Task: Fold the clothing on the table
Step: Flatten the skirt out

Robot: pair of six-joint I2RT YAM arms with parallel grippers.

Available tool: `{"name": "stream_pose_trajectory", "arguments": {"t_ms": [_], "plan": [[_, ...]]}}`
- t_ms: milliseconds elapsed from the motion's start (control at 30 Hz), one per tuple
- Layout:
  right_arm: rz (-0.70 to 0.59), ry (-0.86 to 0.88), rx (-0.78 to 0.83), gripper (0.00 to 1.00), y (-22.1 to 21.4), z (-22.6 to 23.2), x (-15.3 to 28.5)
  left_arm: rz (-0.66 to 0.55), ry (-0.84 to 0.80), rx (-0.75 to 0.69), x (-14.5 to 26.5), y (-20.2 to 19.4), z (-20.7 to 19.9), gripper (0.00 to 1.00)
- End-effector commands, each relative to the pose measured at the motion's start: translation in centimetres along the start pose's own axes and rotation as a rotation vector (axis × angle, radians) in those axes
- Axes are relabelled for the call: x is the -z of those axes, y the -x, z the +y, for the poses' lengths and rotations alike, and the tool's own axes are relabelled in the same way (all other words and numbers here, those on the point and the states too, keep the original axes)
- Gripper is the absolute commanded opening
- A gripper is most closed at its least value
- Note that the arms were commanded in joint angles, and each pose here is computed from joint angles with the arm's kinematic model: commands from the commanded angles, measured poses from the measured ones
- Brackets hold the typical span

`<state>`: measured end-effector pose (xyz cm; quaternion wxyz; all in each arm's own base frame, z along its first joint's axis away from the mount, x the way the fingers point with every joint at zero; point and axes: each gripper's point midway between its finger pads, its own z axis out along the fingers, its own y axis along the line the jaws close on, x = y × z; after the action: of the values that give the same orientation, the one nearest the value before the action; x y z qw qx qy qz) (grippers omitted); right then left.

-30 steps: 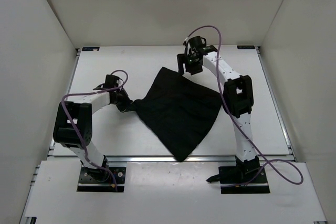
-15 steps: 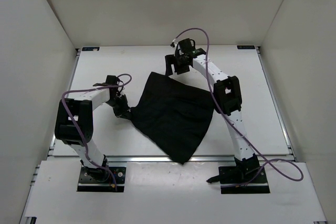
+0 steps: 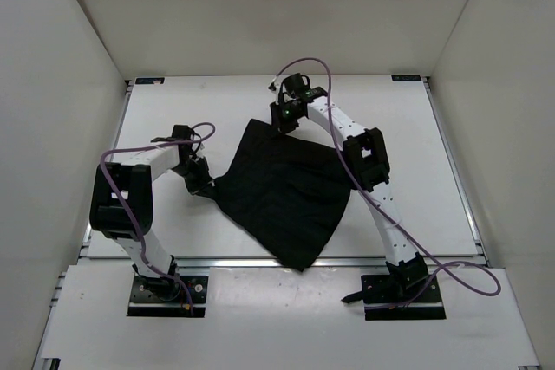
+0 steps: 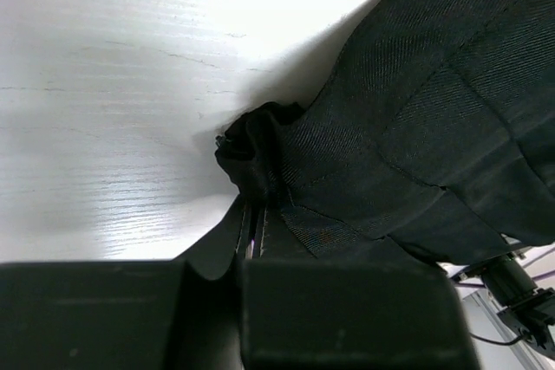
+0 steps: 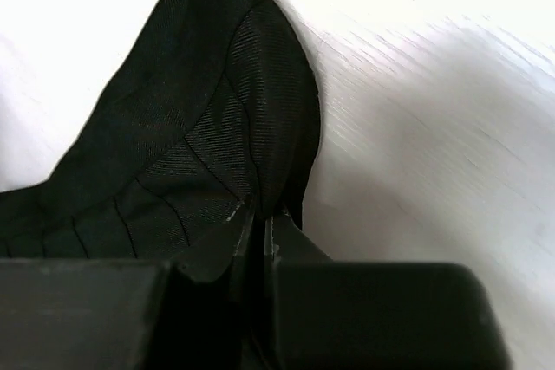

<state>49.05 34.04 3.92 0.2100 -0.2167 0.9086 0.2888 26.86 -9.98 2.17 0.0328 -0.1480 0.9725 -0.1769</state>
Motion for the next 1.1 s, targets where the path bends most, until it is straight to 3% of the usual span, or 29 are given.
{"name": "stream_pose_trajectory", "arguments": {"t_ms": [0,133,233,267,333,433,533,867,1067], "plan": [[-0.008,-0.134,-0.05,0.0,1.2,-1.4,3.8,-0.036,-0.037,0.013,0.8,2.1,-0.8,0.0],[0.089,-0.281,-0.155,0.0,-3.0,-3.0,9.9,-0.096,-0.082,0.044,2.0,5.9,-2.1,0.0],[0.047,-0.32,-0.151,0.04,-6.4,-1.4,13.1,-0.149,-0.164,0.09,3.0,9.9,-3.9,0.0],[0.038,-0.304,-0.144,0.1,-6.9,-0.7,13.6,-0.167,-0.173,0.082,3.2,11.2,-4.8,0.0],[-0.006,-0.302,-0.142,0.43,-7.8,0.0,15.6,-0.169,-0.17,0.07,3.6,12.3,-5.8,0.0],[-0.039,-0.325,-0.1,0.66,-6.6,-0.2,16.5,-0.154,-0.191,0.051,3.2,12.8,-7.0,0.0],[-0.039,-0.365,-0.111,0.68,-5.1,-2.3,16.2,-0.143,-0.217,0.048,2.9,12.4,-7.8,0.0],[0.02,-0.498,-0.23,0.64,-7.0,-8.4,12.6,-0.117,-0.226,0.05,1.6,10.9,-7.5,0.0],[0.085,-0.459,-0.275,0.58,-8.9,-9.2,10.9,-0.111,-0.226,0.052,1.3,10.9,-7.2,0.0]]}}
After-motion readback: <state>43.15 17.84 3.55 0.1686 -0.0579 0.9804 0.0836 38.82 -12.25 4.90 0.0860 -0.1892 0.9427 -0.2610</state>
